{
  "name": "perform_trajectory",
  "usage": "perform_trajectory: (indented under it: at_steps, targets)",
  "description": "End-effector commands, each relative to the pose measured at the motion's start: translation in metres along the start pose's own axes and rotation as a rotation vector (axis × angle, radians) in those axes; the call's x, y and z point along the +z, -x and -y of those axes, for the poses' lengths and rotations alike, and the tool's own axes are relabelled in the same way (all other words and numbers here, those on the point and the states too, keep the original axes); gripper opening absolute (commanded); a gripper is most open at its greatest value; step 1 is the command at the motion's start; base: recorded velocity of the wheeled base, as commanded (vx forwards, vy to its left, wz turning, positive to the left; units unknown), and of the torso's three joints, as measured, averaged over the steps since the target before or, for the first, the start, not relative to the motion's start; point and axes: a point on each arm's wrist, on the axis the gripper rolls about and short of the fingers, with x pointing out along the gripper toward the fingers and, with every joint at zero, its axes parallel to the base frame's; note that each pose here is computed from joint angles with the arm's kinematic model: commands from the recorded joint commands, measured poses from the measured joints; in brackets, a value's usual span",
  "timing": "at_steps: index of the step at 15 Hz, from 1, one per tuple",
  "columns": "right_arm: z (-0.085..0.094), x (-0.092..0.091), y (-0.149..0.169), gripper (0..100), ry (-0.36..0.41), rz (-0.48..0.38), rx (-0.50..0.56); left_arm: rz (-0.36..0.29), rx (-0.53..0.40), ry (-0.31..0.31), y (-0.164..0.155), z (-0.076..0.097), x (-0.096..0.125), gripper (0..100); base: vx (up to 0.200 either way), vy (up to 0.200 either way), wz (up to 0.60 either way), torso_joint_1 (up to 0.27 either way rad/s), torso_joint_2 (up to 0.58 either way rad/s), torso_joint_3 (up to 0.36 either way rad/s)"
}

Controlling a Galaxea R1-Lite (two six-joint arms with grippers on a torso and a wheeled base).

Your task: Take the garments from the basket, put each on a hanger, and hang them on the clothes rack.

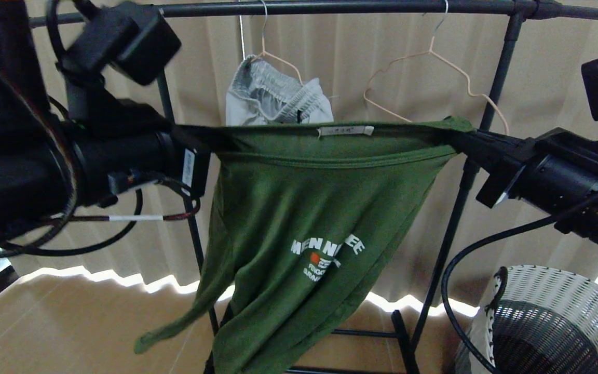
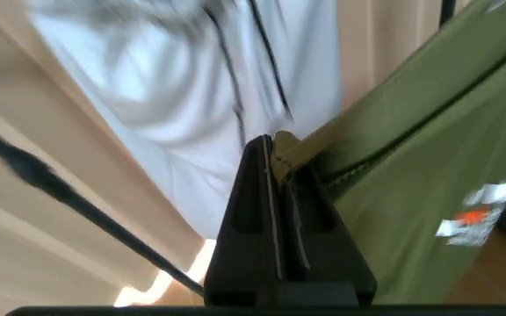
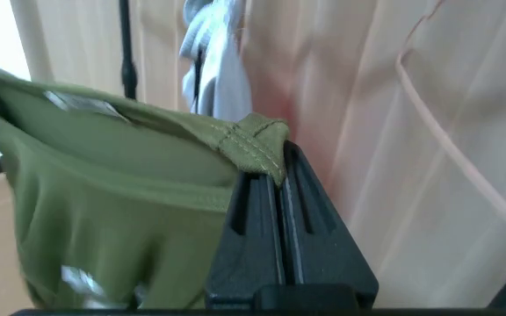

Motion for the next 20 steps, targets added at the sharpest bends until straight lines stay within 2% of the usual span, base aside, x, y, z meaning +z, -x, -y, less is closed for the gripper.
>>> perform_trajectory:
  at_steps: [1, 3, 4, 5, 6, 8, 10, 13, 16, 19, 20]
  targets:
    - [0.001, 0.001, -0.006, 0, 0.001, 0.003, -0.006, 0.053, 0.022, 0.012, 0.006, -0.009, 0.027, 0, 0.000, 0.000, 0.00, 0.000, 0.00, 0.000]
    - [0.002, 0.007, -0.011, 0, 0.001, 0.026, -0.009, 0.076, 0.032, 0.018, 0.002, -0.013, 0.039, 0, 0.000, 0.000, 0.00, 0.000, 0.00, 0.000]
    - [0.004, 0.015, -0.016, 0, 0.002, 0.052, -0.019, 0.116, 0.044, 0.024, 0.005, -0.018, 0.053, 0, 0.000, 0.000, 0.00, 0.000, 0.00, 0.000]
    - [0.007, 0.021, -0.020, 0, 0.003, 0.073, -0.030, 0.111, 0.041, 0.023, 0.009, -0.019, 0.057, 0, 0.000, 0.000, 0.00, 0.000, 0.00, 0.000]
    - [0.011, 0.025, -0.025, 0, 0.006, 0.087, -0.044, 0.054, 0.020, 0.015, 0.010, -0.017, 0.051, 0, 0.000, 0.000, 0.00, 0.000, 0.00, 0.000]
    - [0.013, 0.027, -0.025, 0, 0.008, 0.096, -0.054, 0.000, -0.011, 0.005, 0.011, -0.010, 0.039, 0, 0.000, 0.000, 0.00, 0.000, 0.00, 0.000]
    - [0.014, 0.027, -0.024, 0, 0.008, 0.096, -0.056, -0.027, -0.032, 0.011, 0.009, -0.004, 0.031, 0, 0.000, 0.000, 0.00, 0.000, 0.00, 0.000]
    - [0.020, 0.025, -0.017, 0, 0.015, 0.083, -0.081, -0.059, -0.092, 0.066, 0.006, 0.013, 0.023, 0, 0.000, 0.000, 0.00, 0.000, 0.00, 0.000]
    - [0.019, 0.020, 0.004, 0, 0.030, 0.065, -0.080, -0.086, -0.089, 0.094, -0.009, 0.016, 0.016, 0, 0.000, 0.000, 0.00, 0.000, 0.00, 0.000]
    - [0.018, 0.022, 0.021, 0, 0.041, 0.062, -0.080, -0.100, -0.022, 0.122, -0.033, 0.022, 0.010, 0, 0.000, 0.000, 0.00, 0.000, 0.00, 0.000]
    - [0.017, 0.023, 0.036, 0, 0.040, 0.014, -0.077, -0.112, 0.012, 0.120, -0.046, 0.027, 0.004, 0, 0.000, 0.000, 0.00, 0.000, 0.00, 0.000]
